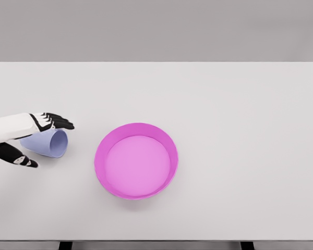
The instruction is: Flip the cup with left arm and place it on the plate
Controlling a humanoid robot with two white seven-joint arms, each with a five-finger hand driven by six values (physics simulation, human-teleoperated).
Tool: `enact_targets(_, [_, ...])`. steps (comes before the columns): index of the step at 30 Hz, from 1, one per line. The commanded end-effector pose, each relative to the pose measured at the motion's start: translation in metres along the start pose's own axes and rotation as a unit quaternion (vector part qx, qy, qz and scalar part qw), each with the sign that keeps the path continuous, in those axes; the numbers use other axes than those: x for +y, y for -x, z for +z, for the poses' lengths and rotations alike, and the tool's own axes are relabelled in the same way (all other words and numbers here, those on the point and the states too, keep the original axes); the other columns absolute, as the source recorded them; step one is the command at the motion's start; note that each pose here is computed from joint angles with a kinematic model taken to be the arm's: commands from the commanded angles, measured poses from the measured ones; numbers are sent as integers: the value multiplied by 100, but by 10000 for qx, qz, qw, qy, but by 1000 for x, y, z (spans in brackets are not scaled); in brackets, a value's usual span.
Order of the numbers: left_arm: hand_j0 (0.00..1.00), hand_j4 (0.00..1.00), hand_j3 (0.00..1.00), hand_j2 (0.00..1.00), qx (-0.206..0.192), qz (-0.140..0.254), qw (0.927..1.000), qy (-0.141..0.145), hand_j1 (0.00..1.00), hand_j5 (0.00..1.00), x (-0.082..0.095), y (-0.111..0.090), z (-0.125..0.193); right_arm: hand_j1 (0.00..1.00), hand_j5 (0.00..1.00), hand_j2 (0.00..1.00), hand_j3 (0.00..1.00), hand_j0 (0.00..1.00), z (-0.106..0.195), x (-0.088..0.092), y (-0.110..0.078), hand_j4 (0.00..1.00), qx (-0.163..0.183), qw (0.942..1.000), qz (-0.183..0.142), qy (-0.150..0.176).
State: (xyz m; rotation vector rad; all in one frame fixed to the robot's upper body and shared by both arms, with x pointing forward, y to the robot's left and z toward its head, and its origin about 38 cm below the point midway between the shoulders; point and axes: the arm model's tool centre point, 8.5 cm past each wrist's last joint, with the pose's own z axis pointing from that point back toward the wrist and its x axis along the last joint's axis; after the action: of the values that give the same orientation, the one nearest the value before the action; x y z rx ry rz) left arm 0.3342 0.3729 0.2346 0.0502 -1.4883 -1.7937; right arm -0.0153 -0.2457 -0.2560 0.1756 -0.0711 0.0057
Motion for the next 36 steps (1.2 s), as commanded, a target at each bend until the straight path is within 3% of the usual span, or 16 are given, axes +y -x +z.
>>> enact_targets(1, [100, 100, 100, 100, 277, 179, 9994, -60, 100, 100, -4, 18, 9, 100, 100, 100, 100, 100, 0, 0, 0, 100, 0, 10000, 4, -2])
enact_targets(4, [100, 100, 100, 100, 492, 298, 9980, -254, 100, 100, -3, 37, 12, 100, 100, 100, 100, 100, 0, 0, 0, 100, -2, 10000, -4, -1])
enact_targets(7, [100, 100, 100, 100, 394, 347, 9982, -279, 100, 100, -9, 36, 3, 100, 100, 100, 100, 100, 0, 0, 0, 100, 0, 10000, 4, -2])
enact_targets(9, [100, 100, 100, 100, 396, 362, 9985, -122, 100, 100, -19, 37, -1, 100, 100, 100, 100, 100, 0, 0, 0, 100, 0, 10000, 4, -2])
enact_targets(14, [100, 100, 100, 100, 270, 410, 9988, -74, 100, 100, -23, 36, -13, 100, 100, 100, 100, 100, 0, 0, 0, 100, 0, 10000, 4, -2])
enact_targets(20, [100, 100, 100, 100, 402, 523, 9978, -24, 100, 100, -28, 46, -11, 100, 100, 100, 100, 100, 0, 0, 0, 100, 0, 10000, 4, -2])
enact_targets(36, [100, 100, 100, 100, 446, 493, 9978, -81, 100, 100, -21, 49, -9, 100, 100, 100, 100, 100, 0, 0, 0, 100, 2, 10000, 11, -2])
